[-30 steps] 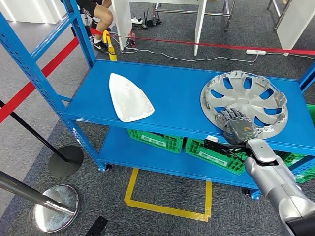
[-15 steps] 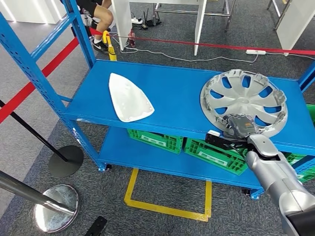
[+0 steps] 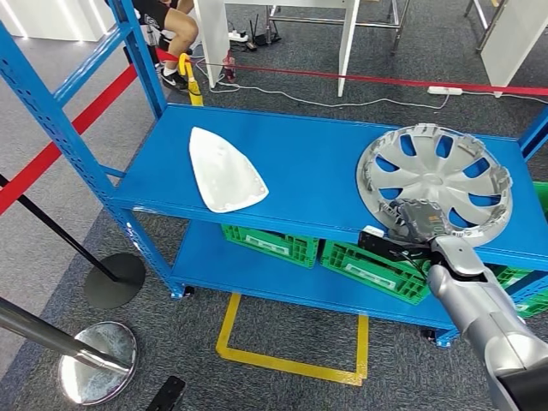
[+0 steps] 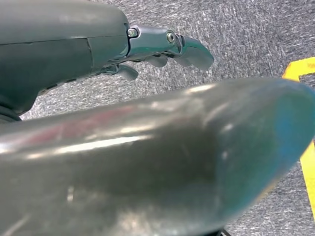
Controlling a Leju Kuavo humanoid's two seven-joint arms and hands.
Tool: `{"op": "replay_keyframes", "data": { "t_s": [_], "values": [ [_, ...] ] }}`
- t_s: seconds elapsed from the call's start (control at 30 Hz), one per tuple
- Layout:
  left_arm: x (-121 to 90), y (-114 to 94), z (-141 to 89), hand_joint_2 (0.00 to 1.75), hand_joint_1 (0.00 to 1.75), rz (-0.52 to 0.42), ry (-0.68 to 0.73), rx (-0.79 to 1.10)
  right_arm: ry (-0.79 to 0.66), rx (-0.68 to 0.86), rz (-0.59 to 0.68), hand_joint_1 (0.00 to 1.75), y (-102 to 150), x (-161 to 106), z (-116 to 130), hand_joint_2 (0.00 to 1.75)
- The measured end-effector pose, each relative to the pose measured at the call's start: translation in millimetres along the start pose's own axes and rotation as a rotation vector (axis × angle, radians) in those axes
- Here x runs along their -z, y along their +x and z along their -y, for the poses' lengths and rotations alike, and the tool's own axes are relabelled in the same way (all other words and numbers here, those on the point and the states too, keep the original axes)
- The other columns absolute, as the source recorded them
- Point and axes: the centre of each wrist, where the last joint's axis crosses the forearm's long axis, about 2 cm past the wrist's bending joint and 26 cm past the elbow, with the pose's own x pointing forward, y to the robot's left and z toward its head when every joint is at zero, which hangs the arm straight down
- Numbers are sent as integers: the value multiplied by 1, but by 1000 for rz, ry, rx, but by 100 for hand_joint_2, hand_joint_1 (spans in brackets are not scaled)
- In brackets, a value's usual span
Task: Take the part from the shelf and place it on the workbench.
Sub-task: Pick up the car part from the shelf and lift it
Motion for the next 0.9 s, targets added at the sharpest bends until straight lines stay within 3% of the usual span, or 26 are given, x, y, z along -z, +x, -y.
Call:
{"op": "replay_keyframes", "data": {
  "t_s": [0.53,0.9],
  "values": [
    [0,-1,-1,0,0,10,38,9,-210,-45,80,175,26,-16,-12,175],
    [0,-1,-1,0,0,8,37,21,-309,-64,145,175,36,-10,23,175]
  ]
}}
